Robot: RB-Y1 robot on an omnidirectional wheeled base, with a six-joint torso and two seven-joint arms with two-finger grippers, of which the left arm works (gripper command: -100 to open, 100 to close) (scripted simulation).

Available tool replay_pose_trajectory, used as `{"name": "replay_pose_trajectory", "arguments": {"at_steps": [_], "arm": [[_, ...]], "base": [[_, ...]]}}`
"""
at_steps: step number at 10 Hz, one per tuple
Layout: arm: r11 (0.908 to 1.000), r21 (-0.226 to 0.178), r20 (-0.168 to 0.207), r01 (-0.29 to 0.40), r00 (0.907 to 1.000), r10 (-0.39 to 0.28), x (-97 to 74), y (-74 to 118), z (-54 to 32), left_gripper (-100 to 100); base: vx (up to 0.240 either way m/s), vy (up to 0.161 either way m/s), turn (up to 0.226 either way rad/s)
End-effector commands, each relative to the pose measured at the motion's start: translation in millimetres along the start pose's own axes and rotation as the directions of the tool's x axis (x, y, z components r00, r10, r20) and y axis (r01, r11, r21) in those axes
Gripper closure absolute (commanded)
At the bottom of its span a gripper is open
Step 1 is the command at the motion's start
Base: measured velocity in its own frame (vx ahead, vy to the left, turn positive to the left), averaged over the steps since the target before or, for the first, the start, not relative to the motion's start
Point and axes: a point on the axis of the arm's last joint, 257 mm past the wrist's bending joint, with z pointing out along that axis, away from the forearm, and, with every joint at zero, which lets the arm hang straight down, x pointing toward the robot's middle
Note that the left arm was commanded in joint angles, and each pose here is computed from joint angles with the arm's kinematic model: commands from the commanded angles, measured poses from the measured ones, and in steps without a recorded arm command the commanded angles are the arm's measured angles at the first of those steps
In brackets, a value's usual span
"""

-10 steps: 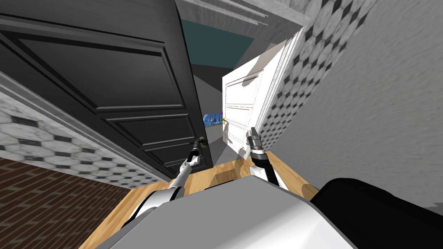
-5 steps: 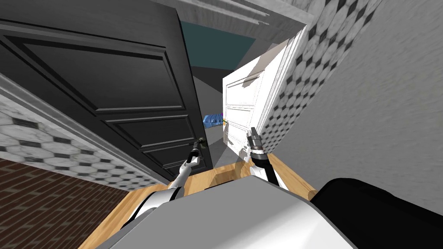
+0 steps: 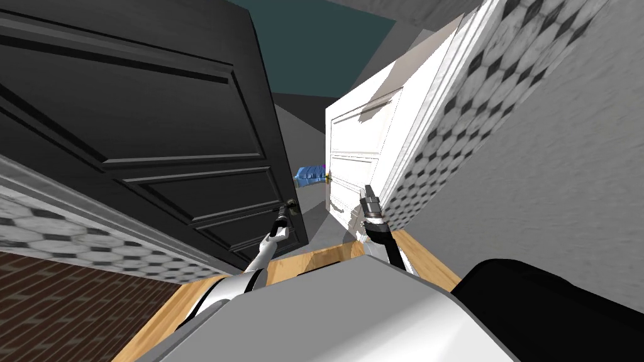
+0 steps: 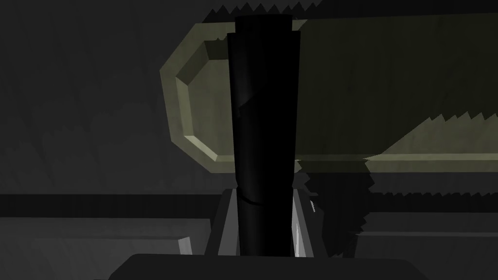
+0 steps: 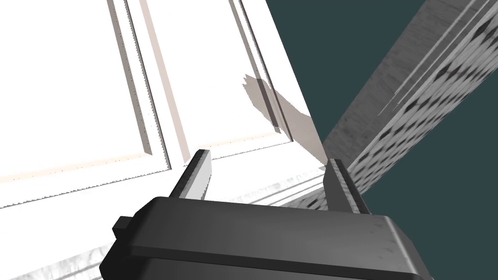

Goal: Push the door open

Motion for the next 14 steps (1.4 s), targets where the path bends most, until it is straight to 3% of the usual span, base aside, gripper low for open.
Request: {"name": "replay_pose_trajectory", "arguments": {"at_steps": [1,5,6,11,13,14], "arm": [[0.9999,0.011,0.013,-0.004,0.9999,0.004,-8.5,-5.8,0.7,100],[0.9999,0.009,0.076,-0.005,0.9971,0.004,-38.6,-4.8,-0.1,100],[0.9999,0.009,0.076,-0.005,0.9971,0.004,-38.6,-4.8,-0.1,100],[1.0000,0.006,0.154,-0.005,0.9881,0.004,-76.1,-3.2,-3.3,100],[1.0000,0.006,0.154,-0.005,0.9881,0.004,-76.1,-3.2,-3.3,100],[1.0000,0.004,0.179,-0.004,0.9838,0.004,-88.4,-2.6,-4.9,100]], "base": [[0.153,-0.047,0.045],[0.185,-0.085,0.089],[0.130,-0.054,0.065],[0.185,-0.105,0.099],[0.085,-0.033,0.020],[0.117,-0.046,0.059]]}}
